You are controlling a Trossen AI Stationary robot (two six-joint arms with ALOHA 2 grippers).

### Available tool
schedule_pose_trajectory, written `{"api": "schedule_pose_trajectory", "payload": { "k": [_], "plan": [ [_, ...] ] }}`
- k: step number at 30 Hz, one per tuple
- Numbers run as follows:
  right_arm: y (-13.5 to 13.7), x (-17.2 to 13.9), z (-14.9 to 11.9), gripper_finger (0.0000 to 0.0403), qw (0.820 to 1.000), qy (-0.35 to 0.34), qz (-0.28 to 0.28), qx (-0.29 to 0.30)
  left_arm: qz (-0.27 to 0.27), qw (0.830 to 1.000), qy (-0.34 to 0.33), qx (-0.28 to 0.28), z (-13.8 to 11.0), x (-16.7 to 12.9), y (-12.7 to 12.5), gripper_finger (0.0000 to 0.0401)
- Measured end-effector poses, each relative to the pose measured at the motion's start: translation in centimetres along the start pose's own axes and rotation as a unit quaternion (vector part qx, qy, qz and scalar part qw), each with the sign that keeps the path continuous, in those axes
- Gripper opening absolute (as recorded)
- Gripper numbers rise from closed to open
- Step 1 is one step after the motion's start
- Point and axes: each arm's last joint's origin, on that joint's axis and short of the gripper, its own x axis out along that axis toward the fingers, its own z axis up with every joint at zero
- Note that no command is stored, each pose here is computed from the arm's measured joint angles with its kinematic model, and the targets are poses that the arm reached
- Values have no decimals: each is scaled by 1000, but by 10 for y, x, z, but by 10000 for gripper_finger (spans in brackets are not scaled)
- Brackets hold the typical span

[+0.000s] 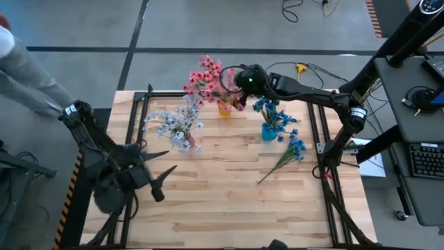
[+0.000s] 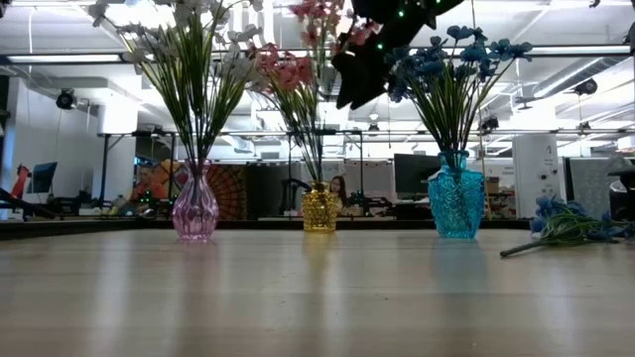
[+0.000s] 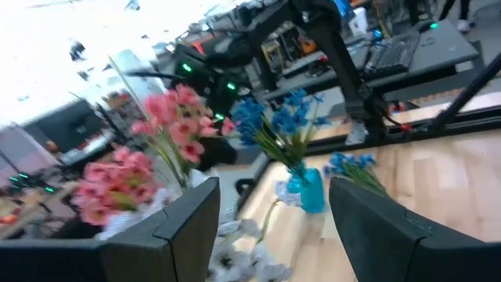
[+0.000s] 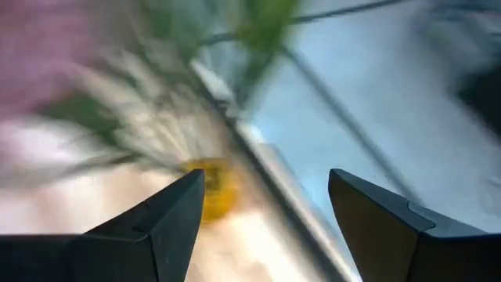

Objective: Sort flowers into vase by color
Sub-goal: Put the pink flowers into the yellow vase

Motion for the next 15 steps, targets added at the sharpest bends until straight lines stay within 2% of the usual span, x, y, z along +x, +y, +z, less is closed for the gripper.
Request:
{"api": "schedule_pose_trajectory", "payload": {
  "k": [2, 5, 7, 9, 12, 15],
  "plan": [
    [1, -1, 2, 263, 1000, -4, -15, 3, -9, 1000, 9, -8, 1, 12, 1, 223],
    [3, -1, 3, 264, 1000, -10, 15, 3, 20, 999, 20, -25, 4, 35, 4, 223],
    [3, 0, 3, 265, 1000, -11, 15, 2, 42, 999, 29, -16, 4, 51, 3, 223],
    [3, 0, 3, 264, 1000, -13, 11, -1, 34, 999, 28, -6, 6, 65, 2, 223],
    [3, 1, 3, 260, 1000, -13, 9, -5, -5, 1000, -9, -4, 16, 82, 3, 223],
    [3, 2, 2, 258, 1000, -12, 10, -9, -5, 999, -45, 11, 25, 94, 8, 223]
  ]
}}
